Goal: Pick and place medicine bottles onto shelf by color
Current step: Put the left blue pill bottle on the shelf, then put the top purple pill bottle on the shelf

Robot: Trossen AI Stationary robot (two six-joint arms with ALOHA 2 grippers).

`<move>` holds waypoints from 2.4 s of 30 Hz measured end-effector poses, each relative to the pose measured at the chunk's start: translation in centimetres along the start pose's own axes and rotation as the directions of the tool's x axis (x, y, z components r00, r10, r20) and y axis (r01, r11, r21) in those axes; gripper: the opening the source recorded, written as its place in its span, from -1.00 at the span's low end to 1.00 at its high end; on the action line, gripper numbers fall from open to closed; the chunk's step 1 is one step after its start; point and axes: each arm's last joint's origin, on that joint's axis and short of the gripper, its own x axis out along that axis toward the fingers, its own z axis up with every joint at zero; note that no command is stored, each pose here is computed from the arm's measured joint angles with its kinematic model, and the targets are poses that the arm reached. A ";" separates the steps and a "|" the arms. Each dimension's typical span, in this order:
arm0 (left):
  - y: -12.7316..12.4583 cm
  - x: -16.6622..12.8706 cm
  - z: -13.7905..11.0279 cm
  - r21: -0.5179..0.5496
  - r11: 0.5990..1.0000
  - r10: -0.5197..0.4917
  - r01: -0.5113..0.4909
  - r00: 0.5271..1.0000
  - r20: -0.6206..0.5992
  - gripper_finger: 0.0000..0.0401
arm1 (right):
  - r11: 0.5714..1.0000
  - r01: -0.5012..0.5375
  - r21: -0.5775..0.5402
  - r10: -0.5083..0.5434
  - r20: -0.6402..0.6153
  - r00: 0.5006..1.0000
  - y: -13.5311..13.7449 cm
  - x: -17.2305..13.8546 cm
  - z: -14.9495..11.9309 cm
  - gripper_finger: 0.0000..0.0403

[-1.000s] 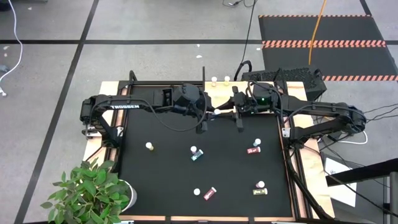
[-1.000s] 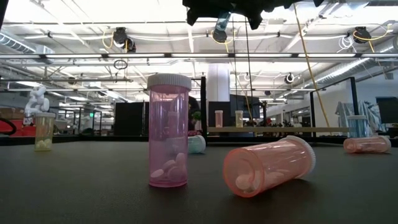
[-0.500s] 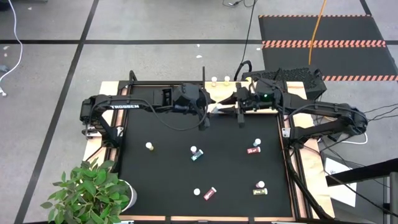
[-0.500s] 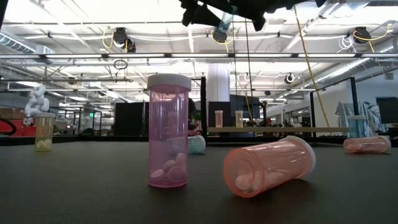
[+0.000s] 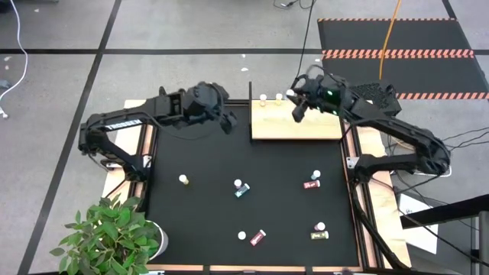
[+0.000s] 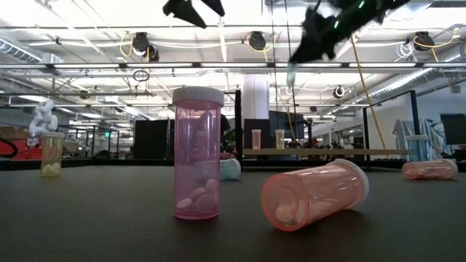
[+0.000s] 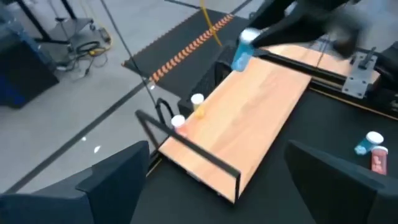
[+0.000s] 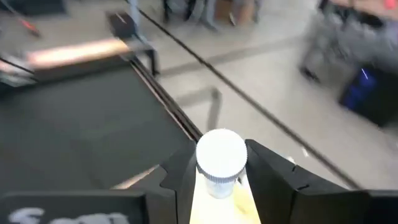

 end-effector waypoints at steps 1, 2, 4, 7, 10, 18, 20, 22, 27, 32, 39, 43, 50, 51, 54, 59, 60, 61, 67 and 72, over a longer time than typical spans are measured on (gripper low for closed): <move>0.4 -0.2 0.0 -0.011 1.000 0.007 -0.007 1.000 -0.007 0.82 | 1.000 0.022 0.016 -0.022 -0.034 0.999 -0.8 1.0 -0.5 -0.39; 0.6 -0.4 -0.1 -0.021 1.000 0.011 -0.011 1.000 -0.014 0.81 | 0.998 0.043 0.038 -0.041 -0.069 0.997 -1.5 2.0 -1.1 -0.39; 0.8 -0.4 -0.1 -0.043 0.999 0.018 -0.019 1.000 -0.025 0.77 | 0.994 0.082 0.066 -0.073 -0.131 0.989 -2.8 3.7 -2.2 -0.39; 1.0 -0.3 -0.8 -0.056 0.998 0.035 -0.040 0.995 -0.088 0.71 | 0.991 0.118 0.069 -0.102 -0.205 0.973 -4.3 5.7 -3.8 -0.39; 1.0 -0.3 -1.5 -0.054 0.997 0.047 -0.056 0.986 -0.159 0.65 | 0.992 0.100 0.079 -0.081 -0.209 0.974 -5.4 7.2 -4.9 -0.39; 1.1 -0.4 -2.7 -0.068 0.993 0.076 -0.097 0.961 -0.267 0.51 | 0.991 0.064 0.114 -0.041 -0.190 0.981 -6.7 8.9 -8.2 -0.39; 1.0 -0.3 -2.7 -0.065 0.993 0.081 -0.101 0.960 -0.267 0.49 | 0.995 0.047 0.087 -0.031 -0.178 0.984 -6.6 8.9 -8.8 -0.39; 1.1 -0.3 -2.7 -0.057 0.993 0.087 -0.106 0.960 -0.264 0.47 | 0.996 0.044 0.076 -0.030 -0.174 0.984 -6.4 8.9 -9.6 -0.39; 1.2 -0.3 -2.6 -0.037 0.993 0.100 -0.113 0.961 -0.258 0.44 | 0.996 0.052 0.074 -0.039 -0.161 0.986 -6.4 8.7 -10.8 -0.39; 1.6 -0.1 -2.6 -0.048 0.991 0.111 -0.128 0.959 -0.259 0.45 | 0.996 0.065 0.057 -0.057 -0.133 0.990 -6.4 8.6 -11.7 -0.39; 1.7 -0.1 -2.6 -0.049 0.990 0.114 -0.130 0.959 -0.258 0.45 | 0.993 0.106 0.050 -0.097 -0.151 0.984 -7.0 8.3 -12.4 -0.39; 1.7 -0.1 -2.6 -0.049 0.990 0.114 -0.131 0.960 -0.258 0.45 | 0.991 0.117 0.058 -0.107 -0.150 0.983 -7.4 8.4 -12.6 -0.39; 1.7 -0.1 -2.5 -0.072 0.988 0.114 -0.136 0.960 -0.257 0.45 | 0.993 0.071 0.095 -0.057 -0.143 0.988 -7.3 8.6 -12.7 -0.39; 1.6 -0.1 -2.6 -0.072 0.988 0.113 -0.135 0.960 -0.257 0.45 | 0.993 0.070 0.098 -0.056 -0.143 0.988 -7.3 8.6 -12.7 -0.39; 1.6 -0.1 -2.6 -0.074 0.988 0.111 -0.134 0.960 -0.257 0.45 | 0.993 0.071 0.099 -0.056 -0.144 0.988 -7.3 8.6 -12.7 -0.39; 1.6 -0.1 -2.6 -0.075 0.988 0.111 -0.134 0.960 -0.257 0.45 | 0.992 0.075 0.099 -0.060 -0.148 0.987 -7.3 8.6 -12.8 -0.31; 1.6 -0.1 -2.6 -0.075 0.988 0.111 -0.134 0.960 -0.257 0.45 | 0.992 0.073 0.100 -0.057 -0.157 0.986 -7.3 8.6 -12.9 -0.28; 1.6 -0.1 -2.6 -0.075 0.988 0.111 -0.135 0.960 -0.257 0.45 | 0.993 0.073 0.098 -0.056 -0.162 0.985 -7.3 8.6 -13.0 -0.24; 1.6 -0.1 -2.6 -0.067 0.989 0.112 -0.134 0.959 -0.261 0.45 | 0.992 0.076 0.099 -0.060 -0.156 0.986 -7.3 8.5 -12.8 0.03; 1.9 -0.8 -2.8 -0.064 0.988 0.117 -0.140 0.953 -0.278 0.45 | 0.991 0.111 0.078 -0.105 -0.080 0.991 -7.3 7.0 -10.9 0.22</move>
